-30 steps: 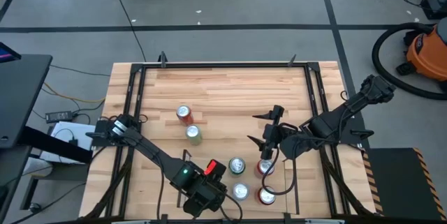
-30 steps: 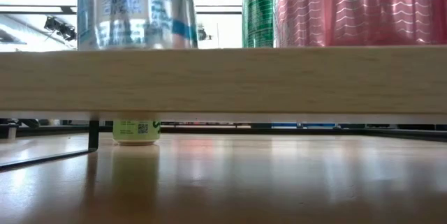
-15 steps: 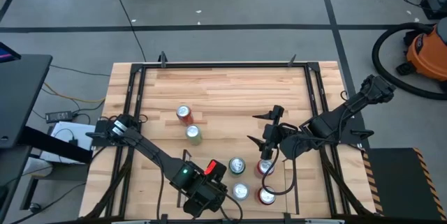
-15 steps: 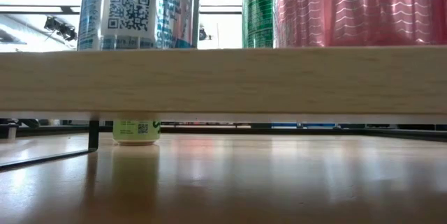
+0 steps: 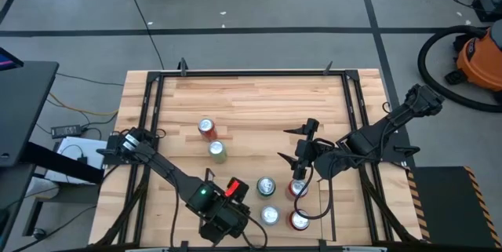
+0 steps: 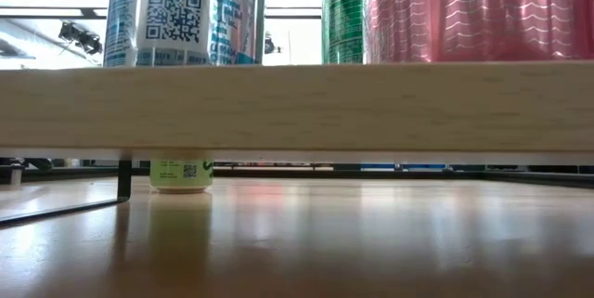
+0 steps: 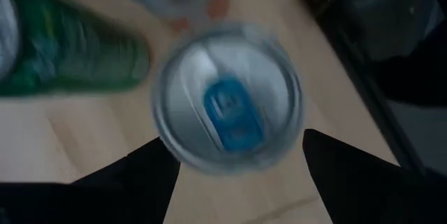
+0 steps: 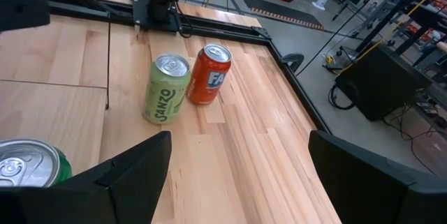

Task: Place canned beverage on shelf
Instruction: Put the blue soda can can on the shelf, then put the orange can on the shelf

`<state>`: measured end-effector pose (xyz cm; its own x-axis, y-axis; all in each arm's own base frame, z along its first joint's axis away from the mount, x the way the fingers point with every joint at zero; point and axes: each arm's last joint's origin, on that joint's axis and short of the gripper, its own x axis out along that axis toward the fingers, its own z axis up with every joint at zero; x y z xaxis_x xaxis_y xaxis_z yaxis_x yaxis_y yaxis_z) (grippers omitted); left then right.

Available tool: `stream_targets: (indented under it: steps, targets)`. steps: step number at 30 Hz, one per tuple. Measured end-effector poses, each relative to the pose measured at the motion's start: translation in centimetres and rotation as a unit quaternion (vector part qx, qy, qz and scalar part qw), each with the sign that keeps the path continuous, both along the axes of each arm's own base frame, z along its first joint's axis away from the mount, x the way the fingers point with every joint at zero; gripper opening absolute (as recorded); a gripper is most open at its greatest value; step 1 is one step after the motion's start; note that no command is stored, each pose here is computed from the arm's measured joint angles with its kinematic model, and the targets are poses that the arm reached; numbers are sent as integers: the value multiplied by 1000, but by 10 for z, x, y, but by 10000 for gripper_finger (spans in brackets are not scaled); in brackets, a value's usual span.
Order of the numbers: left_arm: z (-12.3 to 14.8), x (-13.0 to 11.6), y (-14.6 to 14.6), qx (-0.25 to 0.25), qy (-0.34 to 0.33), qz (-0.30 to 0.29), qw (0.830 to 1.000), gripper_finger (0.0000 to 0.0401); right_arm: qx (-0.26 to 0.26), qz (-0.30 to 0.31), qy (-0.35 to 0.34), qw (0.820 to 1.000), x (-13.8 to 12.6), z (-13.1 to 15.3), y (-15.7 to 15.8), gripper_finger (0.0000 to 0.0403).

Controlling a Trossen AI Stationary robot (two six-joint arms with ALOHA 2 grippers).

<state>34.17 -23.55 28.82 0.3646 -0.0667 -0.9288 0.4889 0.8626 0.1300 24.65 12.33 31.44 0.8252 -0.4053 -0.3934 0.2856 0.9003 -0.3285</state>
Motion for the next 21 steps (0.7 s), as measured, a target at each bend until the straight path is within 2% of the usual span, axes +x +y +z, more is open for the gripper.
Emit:
stream_targets:
  steps: [5,11,17,21]
  targets:
    - [-1,-6,10,34,37,18,999,307,-1,-2,1,1000,1,0,-1,349]
    - [-3,-10,33,130,58,88,986,303,5,4,1,1000,1,0,-1,349]
    - [0,1,66,130,71,180,972,287,4,4,1,1000,1,0,-1,349]
    - [0,8,88,140,90,201,965,278,3,4,2,1000,1,0,-1,349]
